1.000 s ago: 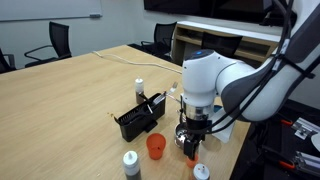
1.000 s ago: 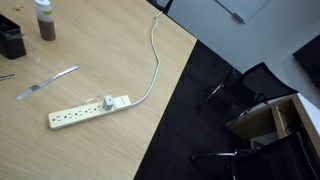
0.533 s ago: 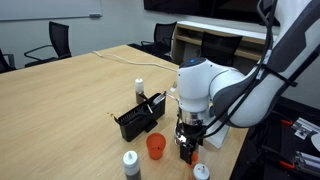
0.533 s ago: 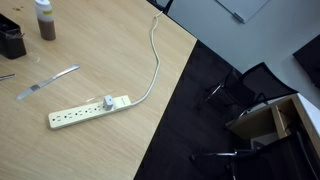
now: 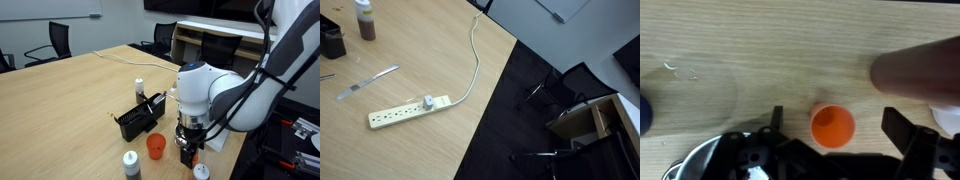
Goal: Put the orange cube in cup
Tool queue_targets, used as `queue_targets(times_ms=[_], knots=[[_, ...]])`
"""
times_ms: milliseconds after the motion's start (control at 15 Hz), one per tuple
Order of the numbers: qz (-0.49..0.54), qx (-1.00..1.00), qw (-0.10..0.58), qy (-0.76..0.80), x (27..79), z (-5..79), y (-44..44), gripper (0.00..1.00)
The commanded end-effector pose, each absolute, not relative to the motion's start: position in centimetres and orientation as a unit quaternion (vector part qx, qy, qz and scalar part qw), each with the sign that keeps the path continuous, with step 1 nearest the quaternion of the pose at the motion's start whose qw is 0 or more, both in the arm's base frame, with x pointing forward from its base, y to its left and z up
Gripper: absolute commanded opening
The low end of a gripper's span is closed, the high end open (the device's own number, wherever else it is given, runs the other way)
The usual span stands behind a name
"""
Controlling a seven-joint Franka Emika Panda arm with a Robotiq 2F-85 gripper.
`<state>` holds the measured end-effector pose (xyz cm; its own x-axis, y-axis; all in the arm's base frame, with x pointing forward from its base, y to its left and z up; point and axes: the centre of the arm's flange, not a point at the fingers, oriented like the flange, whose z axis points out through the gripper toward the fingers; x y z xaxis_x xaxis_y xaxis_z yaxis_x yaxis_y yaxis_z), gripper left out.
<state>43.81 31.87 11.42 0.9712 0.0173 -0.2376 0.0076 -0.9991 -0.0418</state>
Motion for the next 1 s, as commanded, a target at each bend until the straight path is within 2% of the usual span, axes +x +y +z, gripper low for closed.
queue_targets(times_ms=[0,600,733,800,933], knots=[[0.121,-0.992,0.026,-0.007,43.9,10.8,32.1,1.0],[0.104,-0.994,0.023,-0.026,43.8,9.0,32.2,0.99],[0.098,-0.994,0.023,-0.033,43.8,9.0,32.2,0.81],[0.09,-0.995,0.021,-0.038,43.8,9.0,32.2,0.69],[0.08,-0.996,0.021,-0.045,43.9,9.1,32.4,0.56]])
